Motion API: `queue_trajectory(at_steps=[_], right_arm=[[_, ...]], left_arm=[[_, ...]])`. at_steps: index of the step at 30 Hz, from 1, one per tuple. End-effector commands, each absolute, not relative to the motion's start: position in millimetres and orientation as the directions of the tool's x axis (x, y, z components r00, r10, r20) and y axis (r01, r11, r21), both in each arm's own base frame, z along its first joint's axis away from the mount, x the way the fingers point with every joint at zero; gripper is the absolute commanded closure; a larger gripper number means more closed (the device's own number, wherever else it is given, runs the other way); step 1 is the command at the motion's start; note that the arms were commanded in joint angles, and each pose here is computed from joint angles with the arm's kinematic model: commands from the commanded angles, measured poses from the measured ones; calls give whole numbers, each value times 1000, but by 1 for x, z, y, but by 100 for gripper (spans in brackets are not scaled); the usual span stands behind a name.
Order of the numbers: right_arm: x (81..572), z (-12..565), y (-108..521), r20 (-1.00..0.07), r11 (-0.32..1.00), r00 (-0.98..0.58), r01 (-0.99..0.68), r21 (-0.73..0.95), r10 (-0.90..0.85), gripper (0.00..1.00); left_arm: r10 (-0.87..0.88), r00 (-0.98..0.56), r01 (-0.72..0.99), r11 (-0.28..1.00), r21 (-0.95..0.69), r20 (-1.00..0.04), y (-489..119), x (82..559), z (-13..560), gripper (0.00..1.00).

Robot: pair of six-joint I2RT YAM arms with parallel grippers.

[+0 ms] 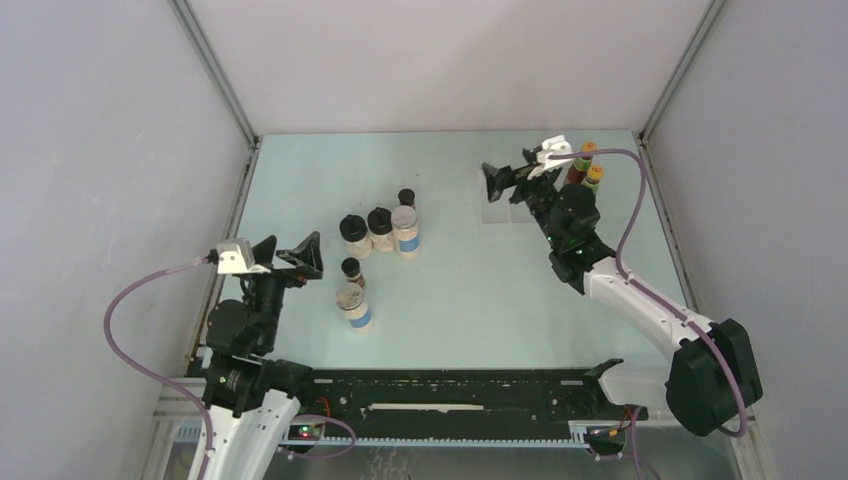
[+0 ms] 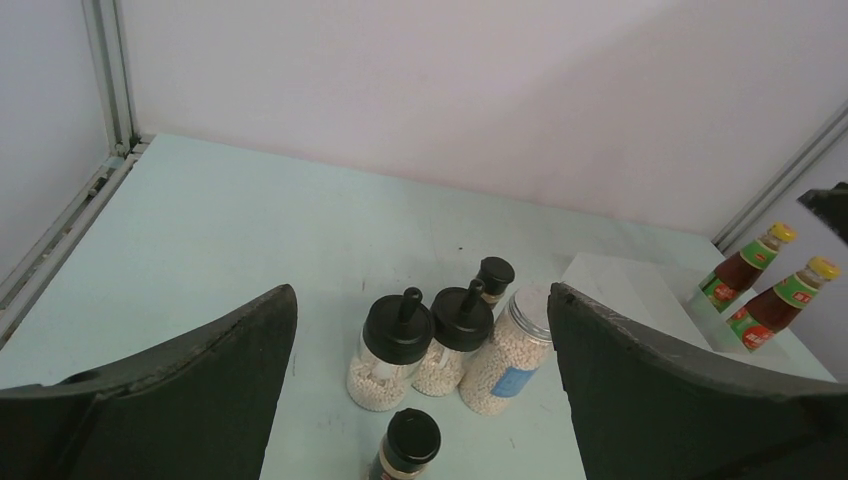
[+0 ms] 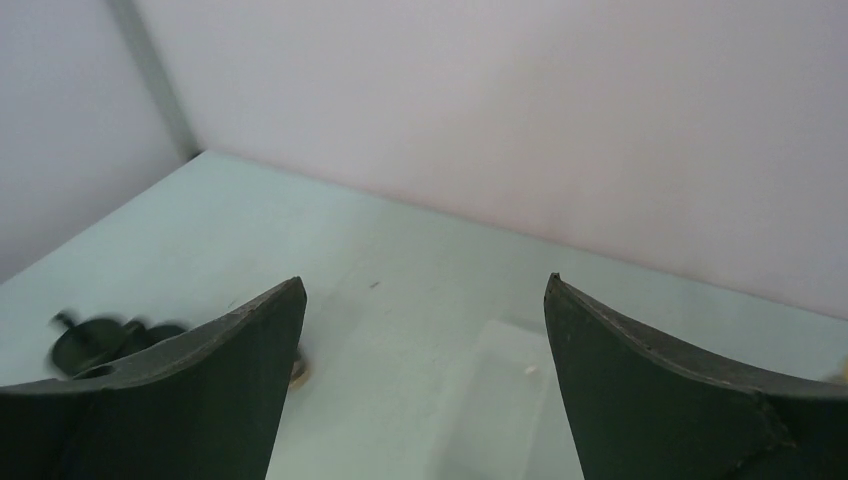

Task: Organize the condiment bottles
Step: Place the bottle in the storage box, then pick up the bottle from the center of the board.

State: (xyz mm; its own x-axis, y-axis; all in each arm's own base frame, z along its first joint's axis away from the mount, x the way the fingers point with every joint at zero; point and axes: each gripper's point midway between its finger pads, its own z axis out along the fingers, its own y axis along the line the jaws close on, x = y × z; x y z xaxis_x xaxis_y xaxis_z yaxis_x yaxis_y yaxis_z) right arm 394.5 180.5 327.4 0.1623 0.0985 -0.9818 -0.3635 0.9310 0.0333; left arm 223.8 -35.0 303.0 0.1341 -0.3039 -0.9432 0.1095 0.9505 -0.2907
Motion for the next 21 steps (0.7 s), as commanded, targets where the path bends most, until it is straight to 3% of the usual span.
queue_trajectory(at_steps=[1,21], right_arm=[[360,318,243,-991,796,55,-602,64,120,2],[330,218,363,-981,564,-158,-823,67,-114,0]], left_arm=[[-314,153,148,945,-293,-937,-40,221,307,0],[-308,129,150,946,-288,-943,-43,225,303,0]])
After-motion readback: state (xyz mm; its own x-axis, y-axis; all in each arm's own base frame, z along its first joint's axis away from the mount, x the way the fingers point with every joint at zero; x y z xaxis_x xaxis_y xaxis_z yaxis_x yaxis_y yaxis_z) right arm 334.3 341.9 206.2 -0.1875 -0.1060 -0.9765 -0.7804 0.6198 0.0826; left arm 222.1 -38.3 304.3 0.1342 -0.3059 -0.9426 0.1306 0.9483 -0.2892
